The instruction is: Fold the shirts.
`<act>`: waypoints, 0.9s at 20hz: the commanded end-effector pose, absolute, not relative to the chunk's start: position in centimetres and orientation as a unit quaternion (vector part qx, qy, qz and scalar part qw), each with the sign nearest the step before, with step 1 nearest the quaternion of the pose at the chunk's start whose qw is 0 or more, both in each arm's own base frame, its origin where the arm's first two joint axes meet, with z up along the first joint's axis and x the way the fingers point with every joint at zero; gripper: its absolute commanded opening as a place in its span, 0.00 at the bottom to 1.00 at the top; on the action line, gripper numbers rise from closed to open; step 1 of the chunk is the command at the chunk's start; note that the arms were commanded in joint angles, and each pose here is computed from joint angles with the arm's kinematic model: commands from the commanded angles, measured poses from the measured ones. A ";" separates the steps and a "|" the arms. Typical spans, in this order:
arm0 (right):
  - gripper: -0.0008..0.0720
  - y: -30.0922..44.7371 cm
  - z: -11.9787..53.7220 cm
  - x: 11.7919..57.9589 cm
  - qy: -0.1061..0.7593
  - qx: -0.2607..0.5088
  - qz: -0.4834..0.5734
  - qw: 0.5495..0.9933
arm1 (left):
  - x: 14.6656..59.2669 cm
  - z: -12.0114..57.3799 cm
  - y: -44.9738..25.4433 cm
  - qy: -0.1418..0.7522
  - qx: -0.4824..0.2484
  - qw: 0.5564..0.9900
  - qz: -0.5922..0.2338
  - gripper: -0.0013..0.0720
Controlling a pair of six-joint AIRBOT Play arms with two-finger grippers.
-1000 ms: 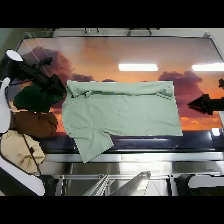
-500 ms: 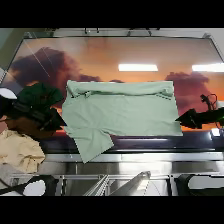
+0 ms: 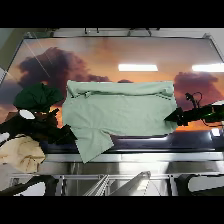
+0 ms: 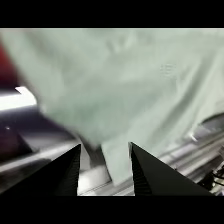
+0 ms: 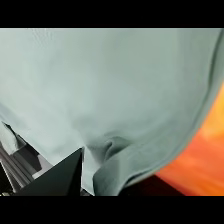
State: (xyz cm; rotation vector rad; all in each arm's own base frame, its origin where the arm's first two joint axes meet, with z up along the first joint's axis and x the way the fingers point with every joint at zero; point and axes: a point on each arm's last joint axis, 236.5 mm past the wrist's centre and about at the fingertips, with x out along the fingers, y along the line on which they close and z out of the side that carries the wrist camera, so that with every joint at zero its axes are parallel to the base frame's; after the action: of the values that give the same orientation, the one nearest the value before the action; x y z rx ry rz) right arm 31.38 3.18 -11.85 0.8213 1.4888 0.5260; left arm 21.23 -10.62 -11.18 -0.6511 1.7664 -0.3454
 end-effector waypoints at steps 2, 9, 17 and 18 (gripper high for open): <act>0.42 3.5 -11.6 31.8 0.643 0.365 0.233 0.632 | 25.2 -14.4 -11.9 0.752 -0.234 0.599 -0.147 0.46; 0.04 1.9 -11.1 30.5 0.657 0.375 0.216 0.617 | 22.9 -14.5 -11.0 0.811 -0.139 0.543 -0.167 0.04; 0.04 0.4 -8.2 29.6 0.632 0.456 0.225 0.584 | 22.6 -10.0 -7.3 0.730 -0.261 0.614 -0.148 0.06; 0.04 0.9 -7.4 29.7 0.624 0.468 0.240 0.578 | 24.4 -7.9 -8.1 0.692 -0.285 0.641 -0.172 0.06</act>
State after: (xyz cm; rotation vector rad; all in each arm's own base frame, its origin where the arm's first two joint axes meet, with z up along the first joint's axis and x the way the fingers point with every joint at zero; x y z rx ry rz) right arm 29.66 0.10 -9.34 1.0087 1.4856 0.4936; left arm 22.33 -7.12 -11.82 -0.5232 1.7565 -0.2933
